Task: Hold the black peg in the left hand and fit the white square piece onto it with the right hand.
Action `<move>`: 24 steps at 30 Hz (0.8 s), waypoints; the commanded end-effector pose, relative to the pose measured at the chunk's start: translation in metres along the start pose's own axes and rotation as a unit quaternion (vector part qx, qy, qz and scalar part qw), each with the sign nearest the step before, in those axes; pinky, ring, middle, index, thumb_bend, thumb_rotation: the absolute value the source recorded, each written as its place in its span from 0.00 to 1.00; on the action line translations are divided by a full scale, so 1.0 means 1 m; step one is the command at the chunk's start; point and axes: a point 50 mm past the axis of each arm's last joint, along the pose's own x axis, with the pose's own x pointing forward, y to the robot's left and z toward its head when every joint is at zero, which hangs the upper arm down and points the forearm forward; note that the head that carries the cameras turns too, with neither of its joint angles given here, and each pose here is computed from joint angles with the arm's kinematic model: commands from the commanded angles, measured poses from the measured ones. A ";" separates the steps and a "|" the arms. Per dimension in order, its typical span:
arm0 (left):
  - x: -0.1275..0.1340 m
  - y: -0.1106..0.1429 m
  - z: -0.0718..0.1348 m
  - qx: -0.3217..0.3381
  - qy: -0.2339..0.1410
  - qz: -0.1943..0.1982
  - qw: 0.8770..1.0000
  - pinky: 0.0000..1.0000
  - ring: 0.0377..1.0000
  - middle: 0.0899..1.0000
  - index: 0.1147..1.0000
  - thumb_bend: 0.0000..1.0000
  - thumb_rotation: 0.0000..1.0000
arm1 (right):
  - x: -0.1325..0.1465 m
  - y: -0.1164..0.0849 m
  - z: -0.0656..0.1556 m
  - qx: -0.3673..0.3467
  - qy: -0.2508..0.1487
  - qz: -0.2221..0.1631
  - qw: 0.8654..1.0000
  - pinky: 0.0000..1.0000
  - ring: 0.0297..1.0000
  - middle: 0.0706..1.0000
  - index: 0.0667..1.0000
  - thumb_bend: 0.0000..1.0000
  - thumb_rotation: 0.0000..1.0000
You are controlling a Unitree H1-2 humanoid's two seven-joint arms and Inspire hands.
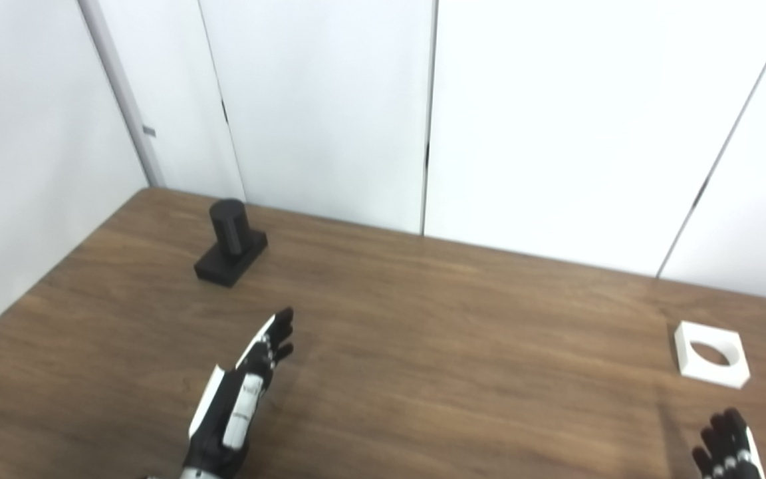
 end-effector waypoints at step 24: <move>-0.010 -0.027 -0.013 0.011 0.044 0.039 0.998 0.97 0.99 0.99 0.95 0.51 0.77 | -0.004 -0.021 -0.035 0.028 0.010 -0.026 0.999 1.00 1.00 1.00 1.00 0.73 0.99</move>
